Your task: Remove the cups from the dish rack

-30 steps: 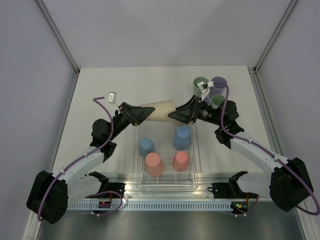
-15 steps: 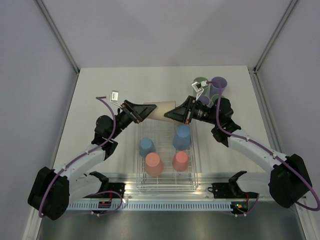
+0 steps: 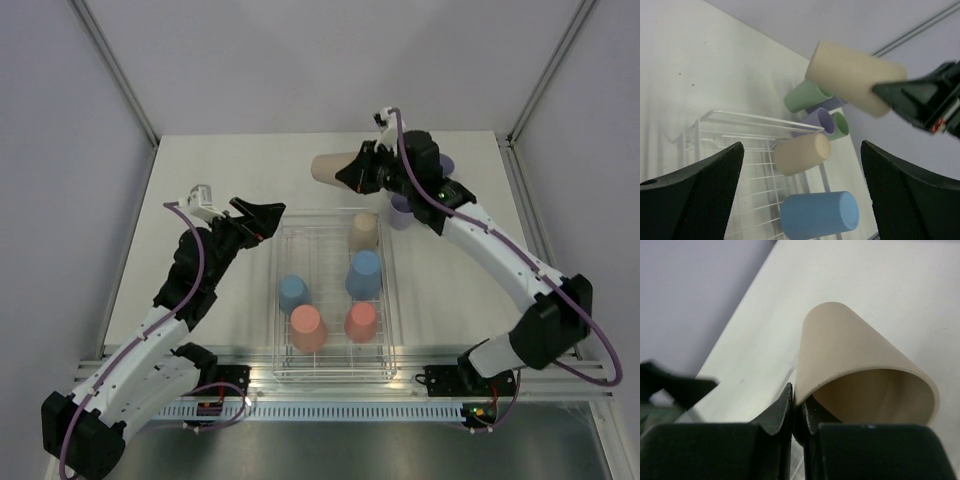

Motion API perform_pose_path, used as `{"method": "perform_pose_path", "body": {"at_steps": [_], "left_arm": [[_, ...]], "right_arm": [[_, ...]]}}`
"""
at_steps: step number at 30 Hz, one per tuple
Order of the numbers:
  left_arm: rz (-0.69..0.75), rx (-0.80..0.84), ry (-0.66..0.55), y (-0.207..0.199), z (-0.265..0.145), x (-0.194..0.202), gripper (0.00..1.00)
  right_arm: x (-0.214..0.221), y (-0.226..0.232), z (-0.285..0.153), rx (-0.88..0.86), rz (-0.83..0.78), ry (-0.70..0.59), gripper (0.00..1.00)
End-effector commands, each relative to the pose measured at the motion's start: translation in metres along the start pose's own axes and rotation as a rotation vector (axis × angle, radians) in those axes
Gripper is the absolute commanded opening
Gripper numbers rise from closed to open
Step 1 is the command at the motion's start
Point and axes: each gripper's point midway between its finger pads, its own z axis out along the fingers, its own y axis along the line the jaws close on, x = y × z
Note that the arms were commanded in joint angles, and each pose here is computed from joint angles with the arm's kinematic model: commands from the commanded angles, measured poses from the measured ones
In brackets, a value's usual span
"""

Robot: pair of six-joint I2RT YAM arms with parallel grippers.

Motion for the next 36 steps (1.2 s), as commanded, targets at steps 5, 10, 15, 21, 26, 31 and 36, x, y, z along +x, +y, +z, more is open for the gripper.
{"method": "perform_pose_path", "body": {"at_steps": [5, 10, 15, 21, 26, 31, 36], "left_arm": [[0.147, -0.127, 0.145, 0.027, -0.003, 0.02, 1.0], [0.181, -0.119, 0.214, 0.022, -0.004, 0.026, 1.0], [0.198, -0.094, 0.228, 0.017, -0.007, 0.027, 1.0], [0.193, -0.093, 0.25, 0.018, -0.008, 0.031, 1.0], [0.187, -0.092, 0.266, 0.018, -0.005, 0.034, 1.0], [0.191, -0.083, 0.284, 0.017, -0.004, 0.038, 1.0], [0.226, -0.065, 0.318, 0.012, -0.006, 0.038, 1.0]], "right_arm": [[-0.02, -0.118, 0.036, 0.545, -0.196, 0.232, 0.01], [-0.009, -0.162, 0.071, 0.676, -0.255, 0.403, 0.01], [0.007, -0.188, 0.084, 0.735, -0.284, 0.456, 0.01], [0.022, -0.201, 0.081, 0.764, -0.299, 0.521, 0.01], [0.026, -0.206, 0.08, 0.768, -0.316, 0.545, 0.01], [0.032, -0.211, 0.08, 0.762, -0.318, 0.569, 0.12], [0.026, -0.2, 0.083, 0.718, -0.305, 0.542, 0.28]]}}
